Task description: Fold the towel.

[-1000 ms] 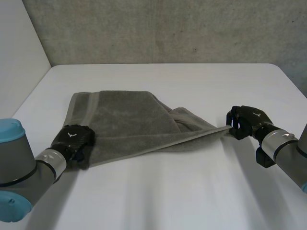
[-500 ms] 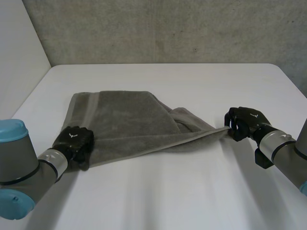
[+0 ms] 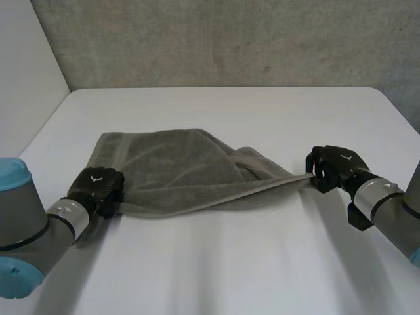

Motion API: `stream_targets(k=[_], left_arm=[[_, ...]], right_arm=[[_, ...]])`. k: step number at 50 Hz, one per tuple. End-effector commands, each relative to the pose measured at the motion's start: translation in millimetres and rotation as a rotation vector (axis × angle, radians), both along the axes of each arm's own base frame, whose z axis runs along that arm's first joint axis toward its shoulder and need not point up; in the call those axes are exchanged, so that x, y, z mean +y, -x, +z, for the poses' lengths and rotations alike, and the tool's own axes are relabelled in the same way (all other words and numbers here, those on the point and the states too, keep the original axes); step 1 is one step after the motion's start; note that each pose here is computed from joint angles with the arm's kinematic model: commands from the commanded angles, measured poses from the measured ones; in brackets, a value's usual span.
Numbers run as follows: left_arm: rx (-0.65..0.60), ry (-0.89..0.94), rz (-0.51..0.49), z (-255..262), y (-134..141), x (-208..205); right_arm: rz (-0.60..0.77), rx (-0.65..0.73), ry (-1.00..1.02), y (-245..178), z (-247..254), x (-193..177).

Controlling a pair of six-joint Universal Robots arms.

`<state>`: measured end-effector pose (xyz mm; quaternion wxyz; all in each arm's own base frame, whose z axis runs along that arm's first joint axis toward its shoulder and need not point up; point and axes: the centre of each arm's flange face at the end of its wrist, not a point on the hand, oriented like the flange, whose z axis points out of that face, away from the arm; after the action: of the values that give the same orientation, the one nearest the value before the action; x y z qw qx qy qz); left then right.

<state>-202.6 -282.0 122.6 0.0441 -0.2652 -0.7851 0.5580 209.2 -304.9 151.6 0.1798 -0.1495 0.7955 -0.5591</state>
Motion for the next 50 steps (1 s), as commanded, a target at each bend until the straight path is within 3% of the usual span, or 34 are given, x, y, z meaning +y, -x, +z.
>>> stream_targets(k=[1,8,13,20,25,32,37,39,40,42,45,50], left_arm=[[0.028,0.111,0.013,37.7,-7.0,-5.0],[0.160,0.234,-0.074,100.4,-1.9,7.0],[0.363,0.324,-0.135,168.5,-6.9,16.3],[0.588,0.309,-0.144,225.1,-16.6,12.0],[0.687,0.299,-0.146,252.5,-26.7,0.3],[0.729,0.185,-0.101,227.9,-31.5,-50.3],[0.740,0.034,-0.066,184.7,-24.2,-80.9],[0.740,0.034,-0.066,184.6,-24.2,-81.0],[0.743,-0.033,-0.068,166.8,-14.8,-89.4],[0.738,-0.103,-0.099,141.7,7.6,-105.9],[0.739,-0.097,-0.104,138.7,10.0,-114.8],[0.760,0.116,-0.099,186.2,14.8,-144.9]], right_arm=[[0.059,0.069,0.054,-4.9,34.7,8.0],[0.114,0.125,0.215,-4.4,106.8,19.7],[0.097,0.122,0.395,-0.4,174.1,30.4],[0.082,0.100,0.637,4.0,287.4,65.1],[0.077,0.106,0.701,6.4,325.2,79.0],[0.107,0.231,0.630,-4.7,307.9,50.5],[0.209,0.419,0.508,-49.2,249.2,33.4],[0.209,0.419,0.508,-49.3,249.0,33.4],[0.215,0.517,0.454,-65.6,214.1,18.6],[0.198,0.529,0.457,-70.5,205.1,8.4],[0.147,0.513,0.519,-79.9,198.8,-13.9],[0.020,0.445,0.717,-85.1,231.2,-34.7]])
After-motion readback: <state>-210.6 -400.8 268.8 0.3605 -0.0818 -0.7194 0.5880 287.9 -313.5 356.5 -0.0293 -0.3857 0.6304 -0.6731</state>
